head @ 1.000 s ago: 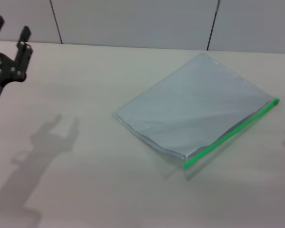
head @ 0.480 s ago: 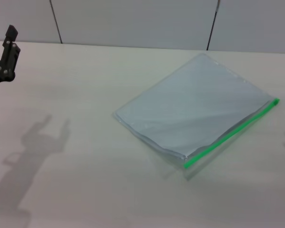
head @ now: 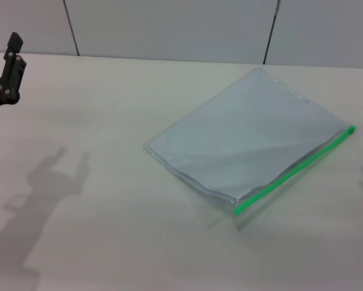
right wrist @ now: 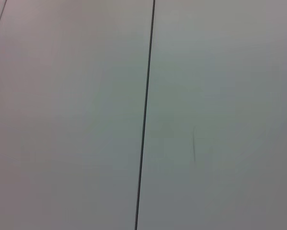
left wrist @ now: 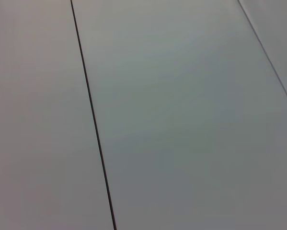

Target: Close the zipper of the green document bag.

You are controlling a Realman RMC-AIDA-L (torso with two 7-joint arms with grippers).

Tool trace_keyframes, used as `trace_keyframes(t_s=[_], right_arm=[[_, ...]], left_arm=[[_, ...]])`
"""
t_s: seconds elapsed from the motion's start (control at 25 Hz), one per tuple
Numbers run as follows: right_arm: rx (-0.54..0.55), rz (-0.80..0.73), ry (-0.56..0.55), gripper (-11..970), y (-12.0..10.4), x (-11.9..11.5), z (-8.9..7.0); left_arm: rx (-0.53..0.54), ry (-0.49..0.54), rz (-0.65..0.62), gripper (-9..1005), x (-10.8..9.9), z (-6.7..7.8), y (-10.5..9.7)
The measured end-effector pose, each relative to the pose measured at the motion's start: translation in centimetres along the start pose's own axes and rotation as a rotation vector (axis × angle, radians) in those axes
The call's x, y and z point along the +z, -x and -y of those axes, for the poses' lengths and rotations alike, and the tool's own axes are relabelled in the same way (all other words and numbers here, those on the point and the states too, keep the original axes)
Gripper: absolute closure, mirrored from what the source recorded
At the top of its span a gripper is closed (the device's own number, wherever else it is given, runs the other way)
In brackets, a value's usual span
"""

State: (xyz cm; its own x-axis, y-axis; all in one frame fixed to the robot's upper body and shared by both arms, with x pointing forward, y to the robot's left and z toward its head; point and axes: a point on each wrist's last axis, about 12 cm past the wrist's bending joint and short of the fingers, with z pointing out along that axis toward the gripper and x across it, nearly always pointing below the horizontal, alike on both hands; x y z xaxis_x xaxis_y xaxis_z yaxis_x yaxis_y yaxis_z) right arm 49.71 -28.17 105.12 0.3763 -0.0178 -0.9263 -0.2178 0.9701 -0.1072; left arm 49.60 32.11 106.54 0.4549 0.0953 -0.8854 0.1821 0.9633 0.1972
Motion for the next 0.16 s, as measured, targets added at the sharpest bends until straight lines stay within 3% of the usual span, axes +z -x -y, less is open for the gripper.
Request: trace_keyframes(t_s=[0.16], right_arm=[[0.000, 0.001, 0.001, 88, 0.01, 0.06, -0.01]], left_arm=[[0.000, 0.000, 0.000, 486, 0.03, 0.00, -0.01]])
